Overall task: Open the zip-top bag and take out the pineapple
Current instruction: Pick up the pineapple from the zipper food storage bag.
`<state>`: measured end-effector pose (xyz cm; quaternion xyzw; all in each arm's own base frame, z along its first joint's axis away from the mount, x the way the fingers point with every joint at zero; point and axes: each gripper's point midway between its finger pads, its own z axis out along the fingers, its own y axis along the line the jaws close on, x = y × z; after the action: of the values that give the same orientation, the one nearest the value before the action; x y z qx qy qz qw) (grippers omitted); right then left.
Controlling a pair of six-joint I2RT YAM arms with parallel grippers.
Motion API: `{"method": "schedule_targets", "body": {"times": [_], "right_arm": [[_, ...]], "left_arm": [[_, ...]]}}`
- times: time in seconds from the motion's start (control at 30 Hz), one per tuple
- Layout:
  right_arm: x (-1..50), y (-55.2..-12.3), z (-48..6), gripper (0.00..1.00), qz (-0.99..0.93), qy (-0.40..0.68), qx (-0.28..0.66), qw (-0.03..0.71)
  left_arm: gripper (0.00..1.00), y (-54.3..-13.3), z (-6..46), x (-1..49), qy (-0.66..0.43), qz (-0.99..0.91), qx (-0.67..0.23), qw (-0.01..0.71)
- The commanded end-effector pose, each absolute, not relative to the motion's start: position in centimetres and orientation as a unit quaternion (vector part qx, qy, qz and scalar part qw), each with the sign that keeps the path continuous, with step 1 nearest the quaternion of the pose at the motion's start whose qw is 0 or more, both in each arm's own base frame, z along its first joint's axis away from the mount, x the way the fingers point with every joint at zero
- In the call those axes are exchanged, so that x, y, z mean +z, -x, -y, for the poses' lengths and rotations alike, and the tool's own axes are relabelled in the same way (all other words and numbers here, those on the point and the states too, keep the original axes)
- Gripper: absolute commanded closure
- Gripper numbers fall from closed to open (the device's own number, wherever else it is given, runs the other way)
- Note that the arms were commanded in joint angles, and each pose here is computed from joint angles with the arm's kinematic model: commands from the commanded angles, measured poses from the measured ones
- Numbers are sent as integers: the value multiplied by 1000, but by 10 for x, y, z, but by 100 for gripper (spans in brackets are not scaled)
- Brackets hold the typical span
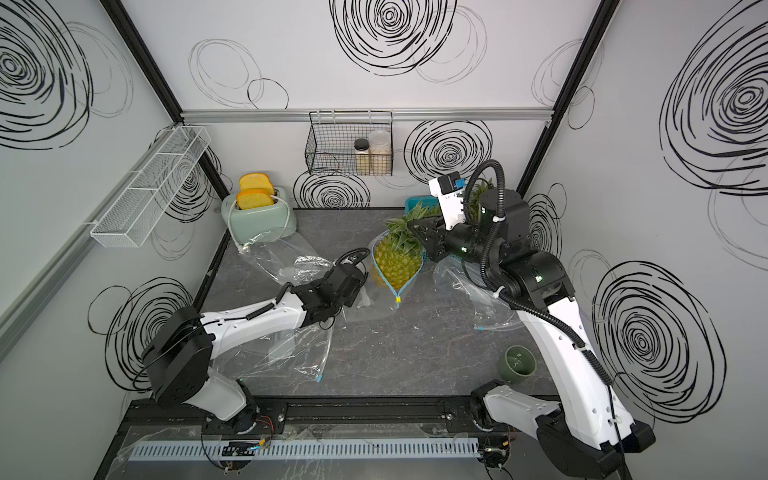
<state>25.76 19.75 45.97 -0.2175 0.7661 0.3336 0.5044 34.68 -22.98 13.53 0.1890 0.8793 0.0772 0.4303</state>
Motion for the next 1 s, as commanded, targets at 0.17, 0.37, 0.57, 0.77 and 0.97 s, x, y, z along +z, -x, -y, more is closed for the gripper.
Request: {"method": "schedule_targets", "body": {"times": [0.17, 0.37, 0.57, 0.77, 0.97], "right_arm": [[539, -250, -190, 100, -688, 224, 337, 603], [545, -248, -183, 100, -691, 220, 322, 608], [555, -244, -179, 100, -683, 216, 321, 620], [557, -241, -177, 100, -681, 215, 322, 622], [555, -242, -176, 100, -680, 211, 322, 624]], "left_arm": [[100, -344, 207, 113, -138, -878, 137, 438], [100, -349, 192, 93, -124, -886, 160, 417], [100, -358, 172, 74, -119, -890, 196, 395], [100, -366, 161, 65, -107, -898, 198, 377], [100, -370, 170, 69, -123, -902, 182, 371]]}}
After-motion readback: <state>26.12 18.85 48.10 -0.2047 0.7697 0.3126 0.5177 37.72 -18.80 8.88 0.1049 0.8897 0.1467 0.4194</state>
